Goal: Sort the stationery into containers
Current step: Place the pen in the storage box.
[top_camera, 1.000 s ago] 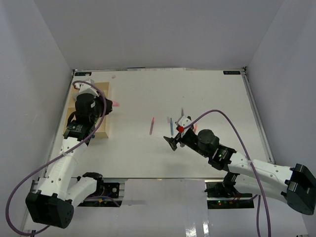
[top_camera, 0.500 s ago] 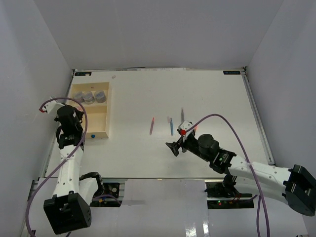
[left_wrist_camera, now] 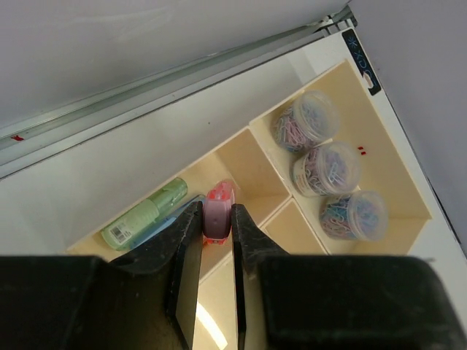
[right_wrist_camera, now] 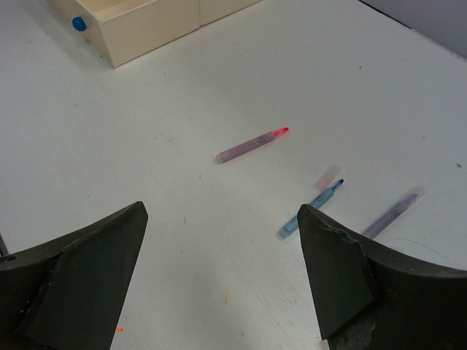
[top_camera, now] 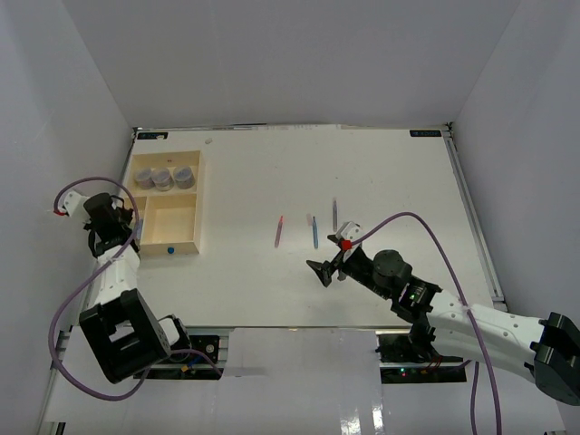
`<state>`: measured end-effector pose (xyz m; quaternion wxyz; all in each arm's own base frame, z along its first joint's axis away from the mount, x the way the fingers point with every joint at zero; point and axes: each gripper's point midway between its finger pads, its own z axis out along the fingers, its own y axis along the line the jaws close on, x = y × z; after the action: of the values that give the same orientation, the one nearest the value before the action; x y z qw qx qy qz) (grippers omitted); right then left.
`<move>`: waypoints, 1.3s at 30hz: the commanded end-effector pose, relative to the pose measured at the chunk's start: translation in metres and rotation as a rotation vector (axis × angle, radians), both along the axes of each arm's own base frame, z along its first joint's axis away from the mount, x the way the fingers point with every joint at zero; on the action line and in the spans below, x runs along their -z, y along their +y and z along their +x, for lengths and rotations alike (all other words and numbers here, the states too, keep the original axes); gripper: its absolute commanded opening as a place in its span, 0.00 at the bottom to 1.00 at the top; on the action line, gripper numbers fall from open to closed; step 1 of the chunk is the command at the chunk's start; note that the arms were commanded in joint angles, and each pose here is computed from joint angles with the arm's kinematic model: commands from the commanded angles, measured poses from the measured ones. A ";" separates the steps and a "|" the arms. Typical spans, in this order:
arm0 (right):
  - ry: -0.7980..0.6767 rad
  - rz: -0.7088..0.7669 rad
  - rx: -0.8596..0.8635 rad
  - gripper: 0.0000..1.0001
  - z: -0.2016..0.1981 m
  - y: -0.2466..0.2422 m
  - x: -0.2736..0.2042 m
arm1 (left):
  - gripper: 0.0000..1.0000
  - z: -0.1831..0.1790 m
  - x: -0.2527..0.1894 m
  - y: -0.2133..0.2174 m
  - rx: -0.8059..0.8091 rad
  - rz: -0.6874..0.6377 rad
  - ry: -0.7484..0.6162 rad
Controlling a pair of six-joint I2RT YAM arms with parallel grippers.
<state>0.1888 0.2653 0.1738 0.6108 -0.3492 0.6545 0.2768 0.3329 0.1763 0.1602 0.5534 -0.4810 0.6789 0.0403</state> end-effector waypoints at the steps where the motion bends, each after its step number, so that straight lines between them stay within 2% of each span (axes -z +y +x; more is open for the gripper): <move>1: -0.022 0.051 0.025 0.90 0.005 0.000 -0.011 | 0.00 0.007 -0.001 0.000 0.032 -0.033 -0.051; 2: -0.021 0.050 0.025 0.90 0.005 0.000 -0.011 | 0.00 0.006 0.006 0.001 0.030 -0.046 -0.038; 5: -0.020 0.045 0.029 0.90 0.006 0.000 -0.010 | 0.13 0.006 0.014 0.003 0.036 -0.070 -0.027; 6: -0.020 0.045 0.029 0.90 0.006 0.000 -0.010 | 0.22 0.007 0.018 0.003 0.039 -0.080 -0.017; 8: -0.020 0.041 0.035 0.90 0.007 -0.001 -0.009 | 0.32 0.006 0.024 0.004 0.040 -0.096 0.000; 9: -0.020 0.041 0.037 0.90 0.007 -0.001 -0.009 | 0.40 0.007 0.025 0.004 0.042 -0.101 0.005; 15: -0.019 0.034 0.046 0.90 0.009 -0.002 -0.007 | 0.63 0.004 0.033 0.002 0.037 -0.131 0.033; 19: 0.010 -0.013 0.102 0.90 0.018 -0.006 0.002 | 0.86 -0.001 0.029 0.000 0.026 -0.159 0.058; 21: 0.032 -0.036 0.152 0.90 0.026 -0.008 0.001 | 0.92 -0.002 0.024 -0.002 0.030 -0.164 0.061; 23: 0.068 -0.078 0.199 0.90 0.032 -0.012 0.004 | 0.96 -0.002 0.015 -0.010 0.068 -0.177 0.052; 28: 0.207 -0.122 0.391 0.93 0.049 -0.031 0.021 | 0.97 0.002 -0.003 -0.045 0.238 -0.175 0.039; 35: 0.383 -0.142 0.618 1.00 0.070 -0.068 0.041 | 0.98 0.013 -0.027 -0.117 0.522 0.029 0.126; 37: 0.454 -0.155 0.704 1.00 0.076 -0.087 0.054 | 0.98 0.014 -0.031 -0.142 0.605 0.060 0.130; 39: 0.497 -0.155 0.765 0.94 0.080 -0.103 0.064 | 0.98 0.013 -0.034 -0.155 0.649 0.097 0.136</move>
<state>0.2649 0.1835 0.1142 0.4865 -0.1168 0.8623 0.0779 0.3510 0.0333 0.1768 0.4994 -0.2627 0.8207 -0.0892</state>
